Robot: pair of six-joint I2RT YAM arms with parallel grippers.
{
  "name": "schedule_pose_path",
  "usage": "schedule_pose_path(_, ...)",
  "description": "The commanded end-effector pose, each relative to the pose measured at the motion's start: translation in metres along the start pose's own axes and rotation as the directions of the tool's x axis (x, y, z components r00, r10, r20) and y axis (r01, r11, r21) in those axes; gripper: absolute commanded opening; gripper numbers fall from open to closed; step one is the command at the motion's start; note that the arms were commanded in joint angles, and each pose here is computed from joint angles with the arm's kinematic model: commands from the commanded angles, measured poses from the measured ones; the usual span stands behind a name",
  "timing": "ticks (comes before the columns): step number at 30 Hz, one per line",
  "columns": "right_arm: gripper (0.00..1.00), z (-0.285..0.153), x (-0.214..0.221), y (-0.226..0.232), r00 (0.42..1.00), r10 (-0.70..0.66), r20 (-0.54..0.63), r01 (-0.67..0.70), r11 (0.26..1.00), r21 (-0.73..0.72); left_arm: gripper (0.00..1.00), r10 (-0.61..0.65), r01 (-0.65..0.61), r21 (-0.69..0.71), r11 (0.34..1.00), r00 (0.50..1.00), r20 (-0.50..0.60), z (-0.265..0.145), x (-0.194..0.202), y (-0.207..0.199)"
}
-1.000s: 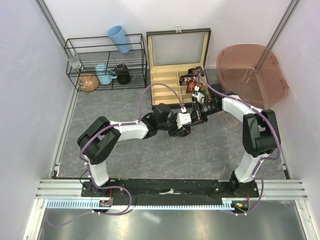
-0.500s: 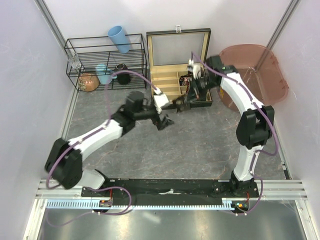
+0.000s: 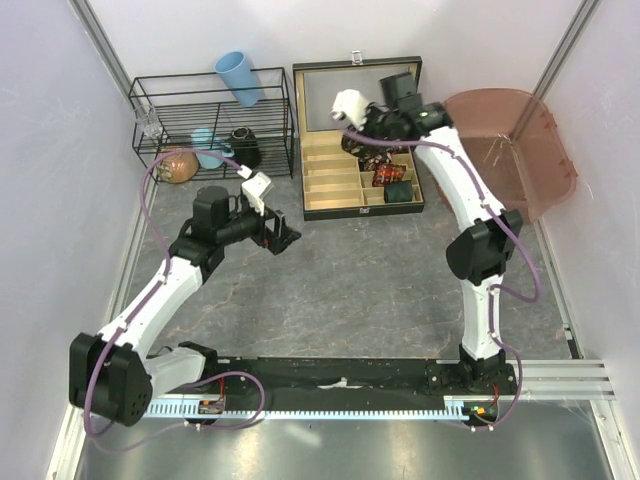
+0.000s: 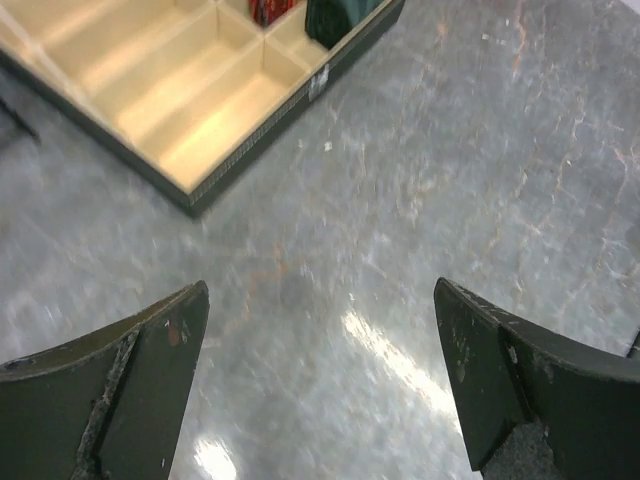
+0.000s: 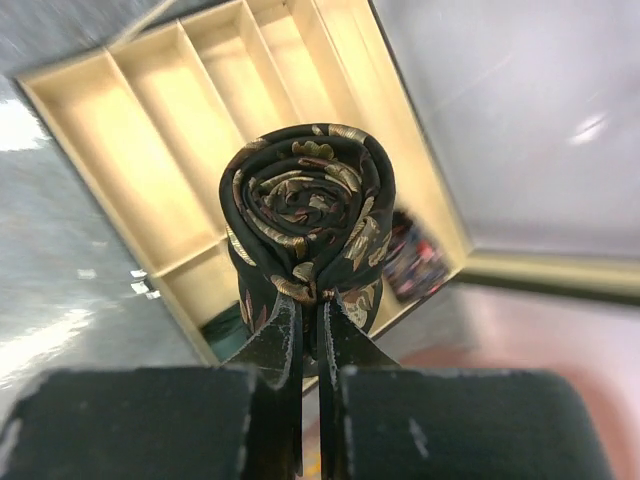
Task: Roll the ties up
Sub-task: Place the tie in the storage box.
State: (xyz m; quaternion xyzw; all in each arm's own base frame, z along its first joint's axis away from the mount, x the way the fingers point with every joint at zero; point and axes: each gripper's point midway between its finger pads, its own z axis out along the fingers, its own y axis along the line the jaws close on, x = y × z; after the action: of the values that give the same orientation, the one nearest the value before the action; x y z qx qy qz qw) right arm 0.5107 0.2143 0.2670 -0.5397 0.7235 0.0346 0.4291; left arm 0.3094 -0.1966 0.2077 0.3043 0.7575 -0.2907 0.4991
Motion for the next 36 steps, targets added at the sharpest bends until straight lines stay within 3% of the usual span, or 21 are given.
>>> schedule_pose_path(1,0.00,0.024,-0.019,-0.031,0.949,-0.313,-0.045,0.316,0.937,0.150,0.99,-0.121,0.122,-0.025,0.992,0.991,0.053,-0.023,-0.004,-0.004)
schedule_pose_path(8,0.00,0.066,-0.013,-0.012,0.863,-0.501,-0.063,0.504,0.862,0.056,0.99,-0.157,0.161,-0.091,0.983,0.986,0.048,-0.042,0.012,0.007)
schedule_pose_path(12,0.00,0.075,0.006,0.028,0.822,-0.566,-0.062,0.558,0.823,-0.105,0.99,-0.161,0.165,-0.100,0.981,0.986,0.048,-0.046,0.016,0.007)
schedule_pose_path(21,0.00,0.070,0.037,0.101,0.799,-0.600,-0.044,0.542,0.750,-0.379,0.99,-0.147,0.149,-0.084,0.985,0.989,0.037,-0.049,0.023,0.002)
schedule_pose_path(36,0.00,0.111,0.064,0.130,0.813,-0.561,-0.154,0.448,0.772,-0.451,0.99,-0.134,0.137,-0.079,0.987,0.990,0.038,-0.051,0.024,-0.001)
